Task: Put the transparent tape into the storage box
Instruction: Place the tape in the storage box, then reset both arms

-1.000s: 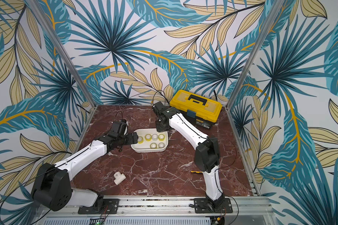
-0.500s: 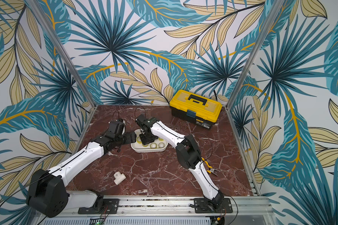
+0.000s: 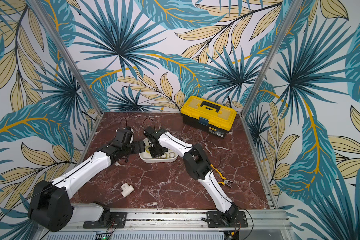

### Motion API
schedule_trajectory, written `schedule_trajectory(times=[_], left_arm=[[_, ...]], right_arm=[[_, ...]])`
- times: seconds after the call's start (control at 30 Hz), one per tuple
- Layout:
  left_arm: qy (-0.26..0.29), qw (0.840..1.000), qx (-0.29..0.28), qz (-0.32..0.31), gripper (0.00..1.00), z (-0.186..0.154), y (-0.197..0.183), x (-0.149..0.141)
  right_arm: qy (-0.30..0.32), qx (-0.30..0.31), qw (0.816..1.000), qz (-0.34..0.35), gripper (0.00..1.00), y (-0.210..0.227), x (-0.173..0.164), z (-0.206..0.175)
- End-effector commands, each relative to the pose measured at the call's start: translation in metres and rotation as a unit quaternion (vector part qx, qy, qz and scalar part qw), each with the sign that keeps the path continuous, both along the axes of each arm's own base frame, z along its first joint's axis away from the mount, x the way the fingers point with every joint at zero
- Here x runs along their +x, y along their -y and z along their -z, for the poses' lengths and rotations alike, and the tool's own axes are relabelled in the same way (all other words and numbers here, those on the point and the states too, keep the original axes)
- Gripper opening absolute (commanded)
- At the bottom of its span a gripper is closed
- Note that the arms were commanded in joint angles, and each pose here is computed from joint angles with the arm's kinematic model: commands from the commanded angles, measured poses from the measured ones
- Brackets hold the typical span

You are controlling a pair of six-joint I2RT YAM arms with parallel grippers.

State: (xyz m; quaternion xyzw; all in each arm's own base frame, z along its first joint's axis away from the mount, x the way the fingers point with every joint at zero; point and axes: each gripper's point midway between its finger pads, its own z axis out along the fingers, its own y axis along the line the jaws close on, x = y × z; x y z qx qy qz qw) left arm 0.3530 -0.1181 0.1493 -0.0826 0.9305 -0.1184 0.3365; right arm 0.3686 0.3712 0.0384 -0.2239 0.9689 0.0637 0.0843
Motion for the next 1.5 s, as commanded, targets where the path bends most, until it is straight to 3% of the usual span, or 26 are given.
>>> schedule_trajectory(times=[0.0,0.13,0.27,0.7,0.9,0.97,1.1,1.33,1.47], left_arm=[[-0.009,1.000,0.005,-0.003,0.95,0.010,-0.006,-0.003],[-0.009,1.000,0.005,-0.003,0.95,0.011,-0.006,-0.002],[-0.009,1.000,0.005,-0.002,0.95,0.010,-0.006,-0.002],[-0.003,1.000,0.005,0.001,0.95,0.009,-0.007,-0.002],[0.018,1.000,0.023,0.006,0.97,-0.004,-0.010,0.002],[0.028,0.999,0.030,0.008,0.98,-0.011,-0.012,0.004],[0.052,0.997,0.055,0.000,1.00,-0.026,-0.021,0.008],[0.089,0.991,0.096,-0.018,1.00,-0.050,-0.039,0.010],[0.125,0.984,0.121,-0.041,1.00,-0.066,-0.054,0.006]], right_arm=[[-0.001,-0.011,1.000,0.002,0.06,0.002,0.001,0.011],[-0.002,-0.009,1.000,0.002,0.18,0.002,0.001,0.010],[-0.002,-0.007,1.000,0.004,0.22,0.001,0.001,0.009],[0.025,0.015,1.000,0.007,0.23,-0.007,0.012,-0.015],[0.065,0.024,0.997,0.031,0.43,0.006,0.028,-0.052],[0.081,0.022,0.995,0.044,0.53,0.018,0.036,-0.066],[0.114,0.023,0.990,0.085,0.99,0.055,0.051,-0.102],[0.164,-0.024,0.972,0.167,1.00,0.147,0.055,-0.146],[0.196,-0.064,0.951,0.229,1.00,0.207,0.044,-0.164]])
